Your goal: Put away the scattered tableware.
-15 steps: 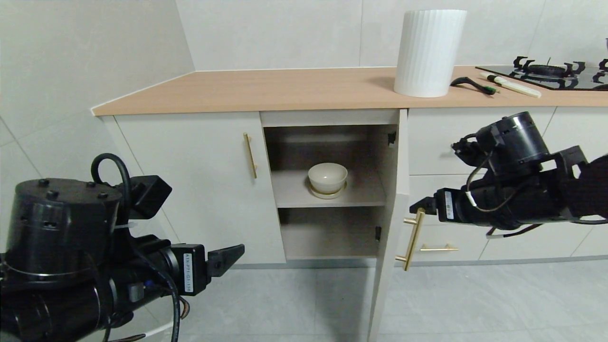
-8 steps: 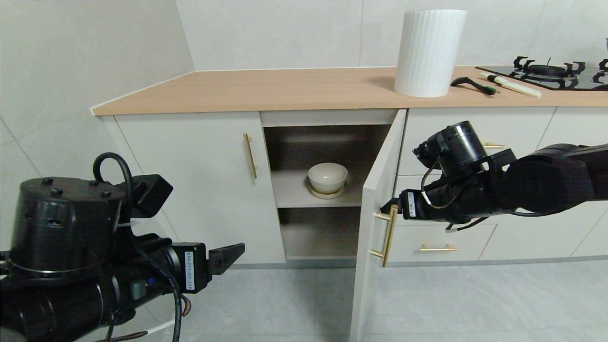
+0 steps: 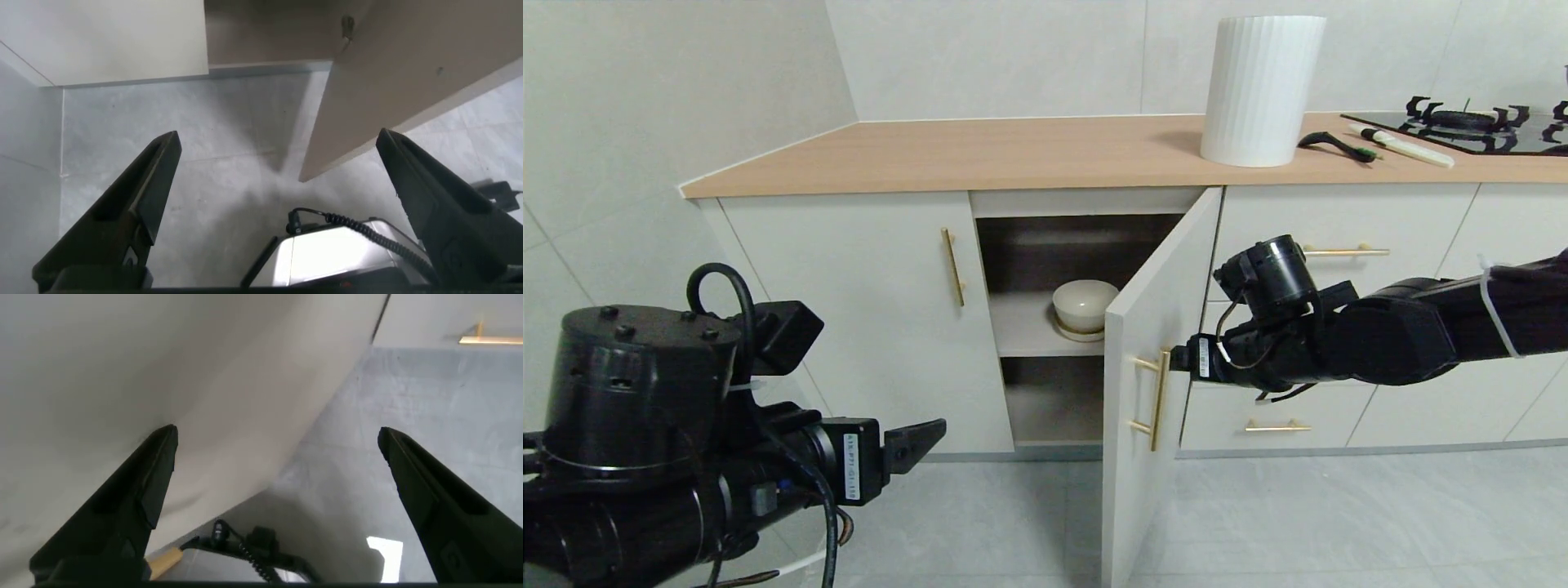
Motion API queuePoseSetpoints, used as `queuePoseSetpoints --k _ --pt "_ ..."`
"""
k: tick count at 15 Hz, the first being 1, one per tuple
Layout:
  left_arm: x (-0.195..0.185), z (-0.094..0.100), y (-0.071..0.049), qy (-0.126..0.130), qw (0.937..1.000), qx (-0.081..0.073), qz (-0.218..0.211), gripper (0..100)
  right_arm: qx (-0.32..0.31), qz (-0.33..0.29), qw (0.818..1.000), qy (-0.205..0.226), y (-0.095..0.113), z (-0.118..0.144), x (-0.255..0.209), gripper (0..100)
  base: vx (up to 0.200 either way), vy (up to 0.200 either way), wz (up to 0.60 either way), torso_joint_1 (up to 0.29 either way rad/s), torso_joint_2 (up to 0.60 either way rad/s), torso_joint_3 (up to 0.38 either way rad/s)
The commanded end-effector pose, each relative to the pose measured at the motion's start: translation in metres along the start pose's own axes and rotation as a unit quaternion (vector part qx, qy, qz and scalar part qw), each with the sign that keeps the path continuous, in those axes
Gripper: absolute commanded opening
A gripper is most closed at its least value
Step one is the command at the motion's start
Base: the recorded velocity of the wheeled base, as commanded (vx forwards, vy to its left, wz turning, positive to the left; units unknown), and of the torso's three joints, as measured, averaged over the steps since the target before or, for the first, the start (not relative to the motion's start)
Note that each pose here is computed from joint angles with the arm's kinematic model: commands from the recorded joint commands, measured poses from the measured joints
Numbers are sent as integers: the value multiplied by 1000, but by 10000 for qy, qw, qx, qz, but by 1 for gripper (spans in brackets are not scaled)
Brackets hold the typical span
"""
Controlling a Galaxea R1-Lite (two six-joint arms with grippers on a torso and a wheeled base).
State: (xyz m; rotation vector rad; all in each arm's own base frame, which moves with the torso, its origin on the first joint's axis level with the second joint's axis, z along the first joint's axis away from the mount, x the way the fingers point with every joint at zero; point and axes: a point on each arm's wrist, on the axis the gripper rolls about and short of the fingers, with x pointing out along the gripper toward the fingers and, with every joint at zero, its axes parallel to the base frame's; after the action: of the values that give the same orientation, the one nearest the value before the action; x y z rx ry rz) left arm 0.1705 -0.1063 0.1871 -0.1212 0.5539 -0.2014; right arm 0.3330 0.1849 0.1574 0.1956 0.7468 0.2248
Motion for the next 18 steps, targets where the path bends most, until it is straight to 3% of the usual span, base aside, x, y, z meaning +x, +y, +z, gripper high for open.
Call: queuePoseSetpoints --k 1,3,11,18 --pt "1 -1 0 27 10000 9 9 100 7 -24 10000 46 0 -3 8 100 0 0 0 0 0 0" --pt "2 -2 0 57 10000 25 12 100 27 12 10000 -47 0 -3 13 100 0 0 0 0 0 0" --pt "5 -4 -1 122 9999 67 23 100 307 147 9994 -117 10 -5 14 100 200 0 0 -1 3 1" --pt "4 -3 -1 95 9999 53 29 100 725 482 9952 -458 24 -2 16 100 0 0 0 0 0 0"
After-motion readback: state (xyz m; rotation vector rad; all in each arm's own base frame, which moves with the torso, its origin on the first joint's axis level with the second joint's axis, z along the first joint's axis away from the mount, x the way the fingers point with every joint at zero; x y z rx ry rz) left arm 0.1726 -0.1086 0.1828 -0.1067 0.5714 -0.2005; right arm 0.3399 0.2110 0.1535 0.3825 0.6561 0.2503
